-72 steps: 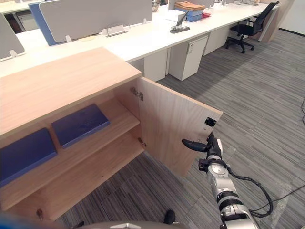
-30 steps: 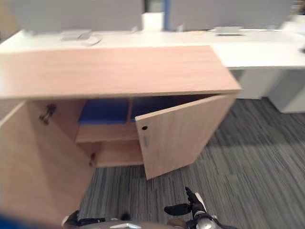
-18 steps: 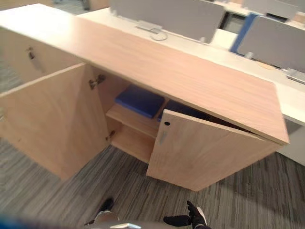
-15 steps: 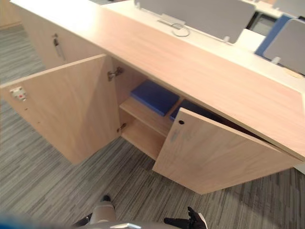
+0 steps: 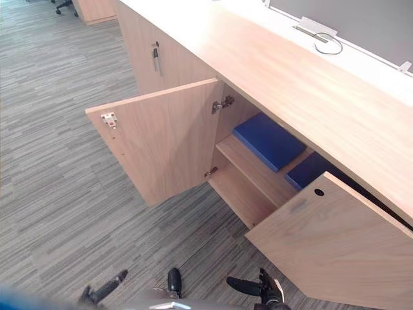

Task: Walk over to the cabinet, pick up the folder, carry it to the office cabinet, place the folder inside the office cabinet, then close the office cabinet door

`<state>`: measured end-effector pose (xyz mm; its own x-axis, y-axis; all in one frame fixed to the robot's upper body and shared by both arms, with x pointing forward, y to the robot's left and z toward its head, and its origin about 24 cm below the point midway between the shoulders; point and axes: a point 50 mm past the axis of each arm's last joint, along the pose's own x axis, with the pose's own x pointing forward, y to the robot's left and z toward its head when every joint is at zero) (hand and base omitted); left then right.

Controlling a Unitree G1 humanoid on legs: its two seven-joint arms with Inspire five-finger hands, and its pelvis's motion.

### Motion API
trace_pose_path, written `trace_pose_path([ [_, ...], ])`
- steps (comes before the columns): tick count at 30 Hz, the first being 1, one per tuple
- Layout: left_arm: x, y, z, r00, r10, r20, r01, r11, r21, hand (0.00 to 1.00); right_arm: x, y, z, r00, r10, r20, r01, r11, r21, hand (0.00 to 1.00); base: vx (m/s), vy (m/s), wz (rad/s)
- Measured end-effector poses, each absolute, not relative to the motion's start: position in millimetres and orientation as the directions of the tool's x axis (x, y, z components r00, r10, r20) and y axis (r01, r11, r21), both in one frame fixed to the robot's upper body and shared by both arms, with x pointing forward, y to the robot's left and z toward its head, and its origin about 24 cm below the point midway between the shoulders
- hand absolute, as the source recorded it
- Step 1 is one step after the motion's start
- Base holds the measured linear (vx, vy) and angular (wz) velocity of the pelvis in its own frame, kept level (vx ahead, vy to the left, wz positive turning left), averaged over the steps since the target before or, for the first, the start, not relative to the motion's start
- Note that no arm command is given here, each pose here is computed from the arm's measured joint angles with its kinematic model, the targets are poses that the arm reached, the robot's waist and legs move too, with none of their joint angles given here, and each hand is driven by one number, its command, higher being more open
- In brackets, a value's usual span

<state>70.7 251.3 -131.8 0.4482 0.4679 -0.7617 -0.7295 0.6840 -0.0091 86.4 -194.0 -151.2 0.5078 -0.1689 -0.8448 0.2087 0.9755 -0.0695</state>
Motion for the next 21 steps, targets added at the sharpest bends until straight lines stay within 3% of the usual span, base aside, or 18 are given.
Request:
trace_pose_path([
  [4,85,228,-122,0.568,0.397,-0.721,-0.706,0.686,-0.178,1.0,88,-200,-149,0.512,-0.174,-0.841,0.18,0.979,-0.093,1.0,-0.03,-0.099,-0.03],
  [9,113,257,-90,0.694,0.429,-0.578,-0.632,0.748,-0.203,1.0,78,-203,-151,0.487,-0.157,-0.859,0.12,0.986,-0.112,1.0,0.06,-0.054,-0.09],
  [14,175,317,-20,0.835,0.45,-0.316,-0.432,0.892,0.129,1.0,72,-199,-153,0.464,-0.115,-0.878,0.087,0.993,-0.084,1.0,0.1,-0.01,-0.16],
  [17,206,340,21,0.874,0.45,-0.184,-0.382,0.87,0.31,1.0,72,-200,-153,0.464,-0.108,-0.879,0.079,0.994,-0.081,1.0,0.01,0.0,-0.25],
  [21,231,358,59,0.889,0.451,-0.073,-0.401,0.848,0.347,1.0,70,-202,-153,0.46,-0.113,-0.881,0.087,0.993,-0.082,1.0,-0.03,-0.024,-0.16],
])
